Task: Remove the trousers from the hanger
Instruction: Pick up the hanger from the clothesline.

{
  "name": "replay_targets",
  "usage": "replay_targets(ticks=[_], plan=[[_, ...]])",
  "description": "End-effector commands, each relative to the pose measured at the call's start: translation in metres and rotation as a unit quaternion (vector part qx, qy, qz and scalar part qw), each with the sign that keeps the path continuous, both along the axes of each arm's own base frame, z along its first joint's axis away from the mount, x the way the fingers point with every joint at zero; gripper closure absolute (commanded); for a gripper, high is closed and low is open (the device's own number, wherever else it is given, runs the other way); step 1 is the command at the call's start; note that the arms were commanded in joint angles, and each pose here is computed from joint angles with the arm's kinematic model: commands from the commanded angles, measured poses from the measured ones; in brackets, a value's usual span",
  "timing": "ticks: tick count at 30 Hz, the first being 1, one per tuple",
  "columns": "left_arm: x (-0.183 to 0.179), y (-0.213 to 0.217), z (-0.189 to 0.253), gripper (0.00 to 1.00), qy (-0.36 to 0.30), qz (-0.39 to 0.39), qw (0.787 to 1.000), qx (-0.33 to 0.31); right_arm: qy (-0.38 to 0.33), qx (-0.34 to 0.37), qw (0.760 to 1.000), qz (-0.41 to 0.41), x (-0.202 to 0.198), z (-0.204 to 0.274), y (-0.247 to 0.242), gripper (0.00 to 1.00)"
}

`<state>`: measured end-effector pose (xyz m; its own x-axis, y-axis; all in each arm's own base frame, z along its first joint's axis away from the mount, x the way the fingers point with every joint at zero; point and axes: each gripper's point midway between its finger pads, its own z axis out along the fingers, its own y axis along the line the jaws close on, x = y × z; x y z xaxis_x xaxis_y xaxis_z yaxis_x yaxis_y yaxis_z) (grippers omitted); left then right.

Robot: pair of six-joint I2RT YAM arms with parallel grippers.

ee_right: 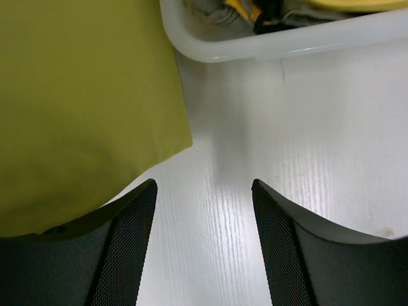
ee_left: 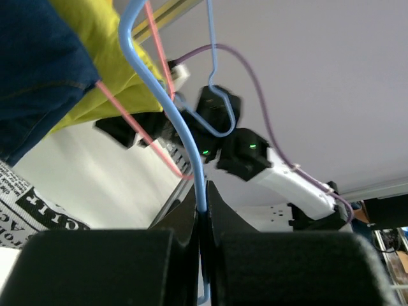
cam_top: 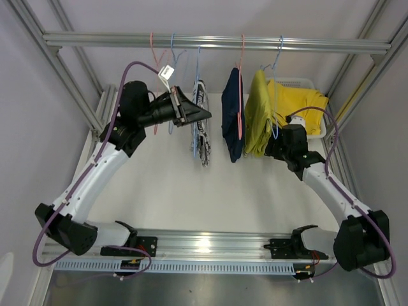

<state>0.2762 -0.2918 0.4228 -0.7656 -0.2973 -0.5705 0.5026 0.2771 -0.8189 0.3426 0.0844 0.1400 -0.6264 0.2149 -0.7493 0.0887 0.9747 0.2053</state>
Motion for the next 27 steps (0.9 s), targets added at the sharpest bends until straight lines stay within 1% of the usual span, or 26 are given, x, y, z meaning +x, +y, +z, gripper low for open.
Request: replay_targets(ticks=[1, 3, 8, 11, 13, 14, 16, 18, 19, 20, 21, 22, 24, 26, 27], plan=[[-0.020, 0.018, 0.032, 0.99, -0.121, 0.018, 0.992, -0.019, -0.060, -0.010, 0.998, -0.034, -0.001, 0.048, -0.012, 0.34], [-0.023, 0.021, 0.018, 0.99, -0.108, 0.023, 0.994, -0.005, -0.088, -0.010, 0.995, -0.042, -0.008, 0.076, -0.016, 0.34], [-0.033, 0.031, -0.004, 0.99, -0.110, 0.034, 0.993, 0.021, -0.133, -0.035, 0.990, -0.038, -0.030, 0.125, -0.021, 0.34], [-0.036, 0.036, -0.015, 0.99, -0.114, 0.041, 0.992, 0.028, -0.170, -0.026, 0.984, -0.034, -0.046, 0.157, -0.021, 0.34], [-0.040, 0.039, -0.026, 0.99, -0.112, 0.044, 0.992, 0.034, -0.198, -0.010, 0.980, -0.012, -0.059, 0.175, -0.010, 0.34], [-0.041, 0.041, -0.024, 0.99, -0.116, 0.046, 0.992, 0.031, -0.205, -0.008, 0.979, 0.001, -0.064, 0.180, -0.006, 0.34], [-0.044, 0.042, -0.038, 0.99, -0.114, 0.047, 0.992, 0.036, -0.220, -0.001, 0.975, 0.033, -0.074, 0.188, 0.011, 0.34], [-0.046, 0.045, -0.040, 0.99, -0.122, 0.050, 0.991, 0.036, -0.231, -0.006, 0.971, 0.067, -0.083, 0.192, 0.033, 0.33], [-0.045, 0.045, -0.054, 0.99, -0.113, 0.052, 0.991, 0.044, -0.236, -0.010, 0.969, 0.075, -0.086, 0.193, 0.041, 0.33], [-0.045, 0.046, -0.055, 0.99, -0.119, 0.054, 0.990, 0.043, -0.243, -0.014, 0.966, 0.083, -0.086, 0.195, 0.052, 0.32], [-0.044, 0.046, -0.057, 0.99, -0.122, 0.057, 0.990, 0.045, -0.248, -0.027, 0.964, 0.092, -0.089, 0.196, 0.060, 0.31], [-0.042, 0.047, -0.066, 0.99, -0.120, 0.061, 0.990, 0.051, -0.259, -0.033, 0.959, 0.111, -0.099, 0.203, 0.078, 0.31], [-0.040, 0.047, -0.070, 0.99, -0.121, 0.062, 0.989, 0.056, -0.264, -0.062, 0.955, 0.124, -0.104, 0.204, 0.101, 0.30], [-0.038, 0.046, -0.073, 0.99, -0.122, 0.059, 0.989, 0.059, -0.275, -0.080, 0.949, 0.133, -0.120, 0.213, 0.121, 0.28], [-0.037, 0.046, -0.073, 0.99, -0.122, 0.059, 0.989, 0.059, -0.270, -0.103, 0.947, 0.140, -0.122, 0.205, 0.134, 0.26]])
